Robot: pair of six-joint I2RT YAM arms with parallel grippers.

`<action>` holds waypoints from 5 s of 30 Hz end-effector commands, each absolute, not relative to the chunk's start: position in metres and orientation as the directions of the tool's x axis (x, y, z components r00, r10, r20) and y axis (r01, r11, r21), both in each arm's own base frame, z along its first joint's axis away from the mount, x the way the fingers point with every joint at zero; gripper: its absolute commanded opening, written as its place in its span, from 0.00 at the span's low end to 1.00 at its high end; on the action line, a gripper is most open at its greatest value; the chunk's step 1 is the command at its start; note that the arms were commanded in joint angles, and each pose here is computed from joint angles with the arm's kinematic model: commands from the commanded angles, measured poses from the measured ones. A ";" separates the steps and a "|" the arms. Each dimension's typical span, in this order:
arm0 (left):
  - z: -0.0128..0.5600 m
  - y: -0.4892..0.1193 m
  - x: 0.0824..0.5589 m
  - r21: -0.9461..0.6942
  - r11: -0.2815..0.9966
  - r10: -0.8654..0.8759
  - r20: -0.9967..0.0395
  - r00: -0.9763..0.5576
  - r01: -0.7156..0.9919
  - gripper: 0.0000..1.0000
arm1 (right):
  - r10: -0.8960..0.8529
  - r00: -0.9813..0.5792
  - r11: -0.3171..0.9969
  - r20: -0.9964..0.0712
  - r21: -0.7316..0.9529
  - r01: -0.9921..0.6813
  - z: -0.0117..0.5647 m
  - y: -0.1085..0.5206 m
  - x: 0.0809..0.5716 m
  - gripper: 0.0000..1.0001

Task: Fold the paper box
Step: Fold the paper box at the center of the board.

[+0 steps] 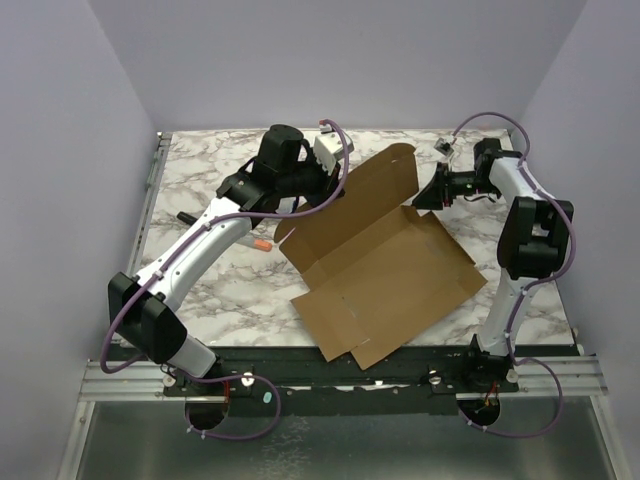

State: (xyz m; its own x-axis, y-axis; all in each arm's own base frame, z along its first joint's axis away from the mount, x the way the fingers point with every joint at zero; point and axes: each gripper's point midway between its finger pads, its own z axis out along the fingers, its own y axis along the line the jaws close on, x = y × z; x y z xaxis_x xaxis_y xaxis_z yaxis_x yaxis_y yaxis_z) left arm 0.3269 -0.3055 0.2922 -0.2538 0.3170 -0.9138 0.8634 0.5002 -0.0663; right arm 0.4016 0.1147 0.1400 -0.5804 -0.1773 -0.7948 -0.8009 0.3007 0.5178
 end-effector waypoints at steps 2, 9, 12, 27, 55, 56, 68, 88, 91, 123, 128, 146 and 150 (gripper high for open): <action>0.329 -0.303 0.326 0.021 0.488 0.276 -0.952 -0.131 0.873 0.00 | -0.177 -0.599 0.271 -0.781 0.547 -0.792 0.136 0.120 0.399 0.42; 0.337 -0.305 0.314 0.050 0.434 0.265 -0.961 -0.074 0.900 0.00 | -0.179 -0.614 0.278 -0.768 0.560 -0.781 0.124 0.121 0.402 0.54; 0.338 -0.304 0.308 0.068 0.412 0.262 -0.964 -0.047 0.909 0.00 | -0.170 -0.613 0.261 -0.772 0.564 -0.783 0.124 0.123 0.400 0.59; 0.355 -0.305 0.288 0.128 0.344 0.184 -0.981 0.067 0.930 0.00 | -0.093 -0.565 0.090 -0.820 0.559 -0.825 0.148 0.146 0.380 0.50; 0.329 -0.283 0.299 0.194 0.440 0.259 -0.962 0.084 0.877 0.00 | -0.237 -0.509 0.284 -0.828 0.442 -0.851 0.150 0.132 0.400 0.68; 0.325 -0.282 0.299 0.196 0.441 0.268 -0.960 0.079 0.876 0.00 | -0.236 -0.503 0.310 -0.831 0.426 -0.850 0.154 0.130 0.403 0.70; 0.323 -0.279 0.299 0.222 0.437 0.300 -0.950 0.091 0.872 0.00 | -0.192 -0.542 0.504 -0.818 0.392 -0.769 0.171 0.081 0.406 0.76; 0.330 -0.292 0.308 0.228 0.509 0.323 -0.944 0.061 0.830 0.00 | -0.337 -0.605 0.724 -0.721 0.212 -0.656 0.129 0.053 0.351 0.98; 0.331 -0.294 0.309 0.225 0.526 0.324 -0.945 0.052 0.820 0.00 | -0.386 -0.599 0.749 -0.701 0.140 -0.647 0.118 0.053 0.349 0.91; 0.348 -0.311 0.329 0.355 0.530 0.413 -0.901 0.132 0.770 0.00 | -0.291 -0.463 0.779 -0.837 0.073 -0.622 0.177 0.061 0.402 0.02; 0.343 -0.319 0.325 0.319 0.507 0.395 -0.912 0.113 0.800 0.00 | -0.244 -0.431 0.734 -0.869 0.124 -0.667 0.189 0.076 0.402 0.01; 0.342 -0.364 0.297 0.118 0.364 0.252 -0.967 0.025 0.924 0.00 | -0.258 -0.477 0.772 -0.840 0.118 -0.625 0.153 0.066 0.411 0.01; 0.346 -0.363 0.292 0.092 0.359 0.231 -0.973 0.008 0.929 0.00 | -0.261 -0.462 0.775 -0.848 0.101 -0.623 0.156 0.065 0.412 0.01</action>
